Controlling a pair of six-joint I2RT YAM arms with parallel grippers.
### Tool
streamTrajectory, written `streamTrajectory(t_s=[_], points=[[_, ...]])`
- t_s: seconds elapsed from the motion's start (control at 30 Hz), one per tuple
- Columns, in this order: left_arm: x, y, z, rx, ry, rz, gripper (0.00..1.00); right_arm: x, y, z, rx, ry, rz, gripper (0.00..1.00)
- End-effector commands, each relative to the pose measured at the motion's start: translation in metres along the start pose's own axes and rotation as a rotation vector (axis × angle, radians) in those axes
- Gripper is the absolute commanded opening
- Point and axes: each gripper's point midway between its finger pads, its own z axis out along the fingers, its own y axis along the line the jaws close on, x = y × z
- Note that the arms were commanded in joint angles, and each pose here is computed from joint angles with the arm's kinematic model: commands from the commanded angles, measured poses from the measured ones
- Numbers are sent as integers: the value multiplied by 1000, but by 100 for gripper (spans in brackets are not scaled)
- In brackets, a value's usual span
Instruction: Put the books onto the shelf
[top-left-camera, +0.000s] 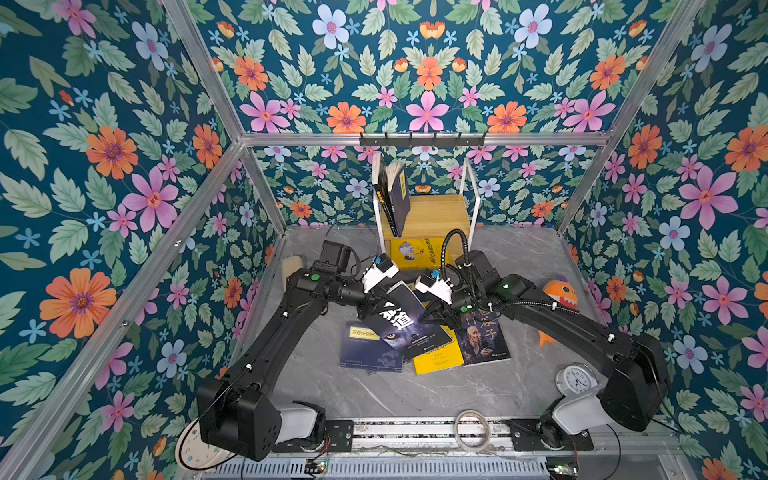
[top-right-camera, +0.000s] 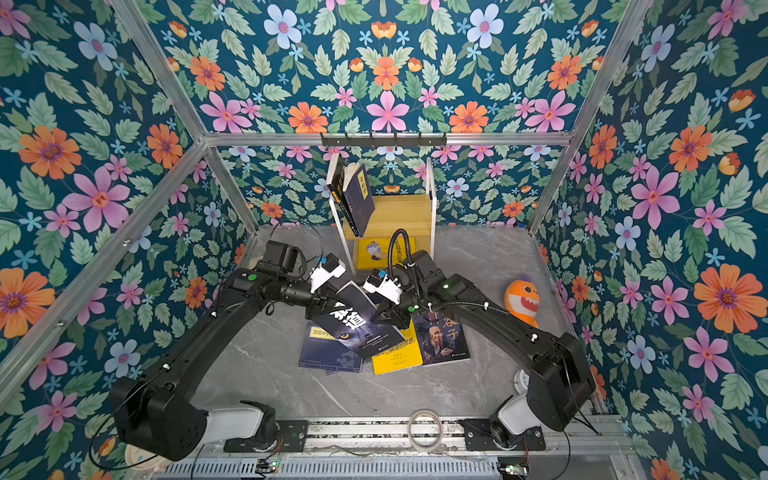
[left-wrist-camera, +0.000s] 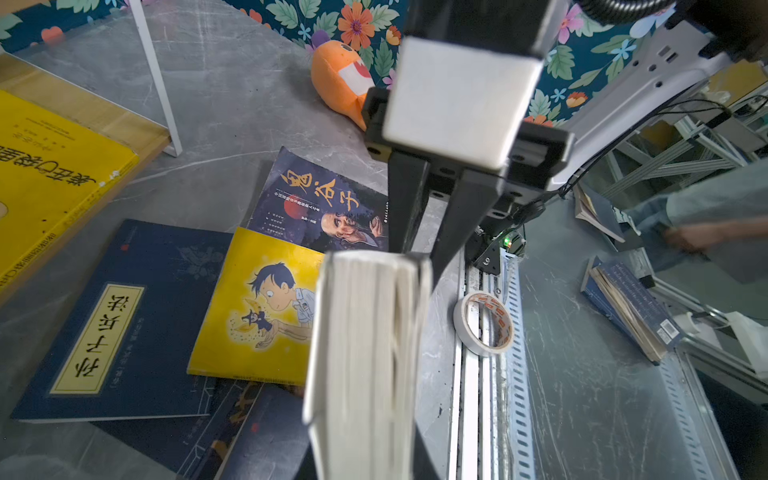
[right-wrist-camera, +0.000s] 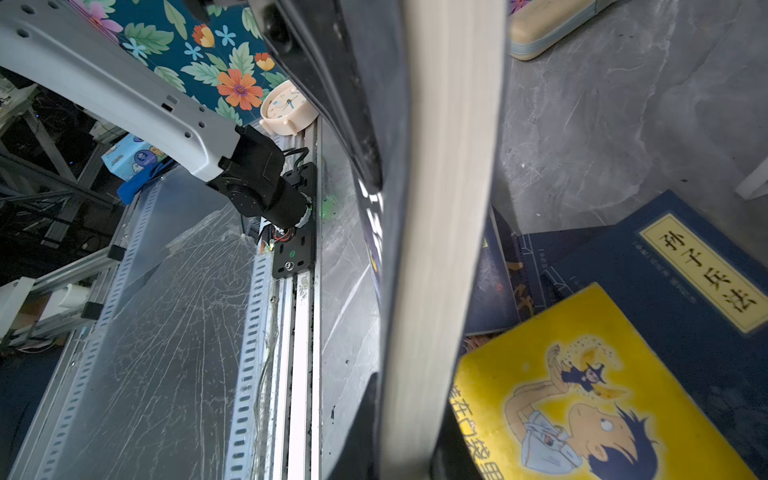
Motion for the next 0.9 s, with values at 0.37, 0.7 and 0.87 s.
streamTrajectory(t_s=[0.37,0.7,0.87], points=[[-2,5,1,-20,-25,-26,0,6,-12,-9,129,-7,-66,44],[-4,8,-4,-20,-72,-113,0,18,-49,-45,462,-14,-122,73],[0,17,-6,-38,-112,-199,0,19,-64,-69,635,-22,-165,75]])
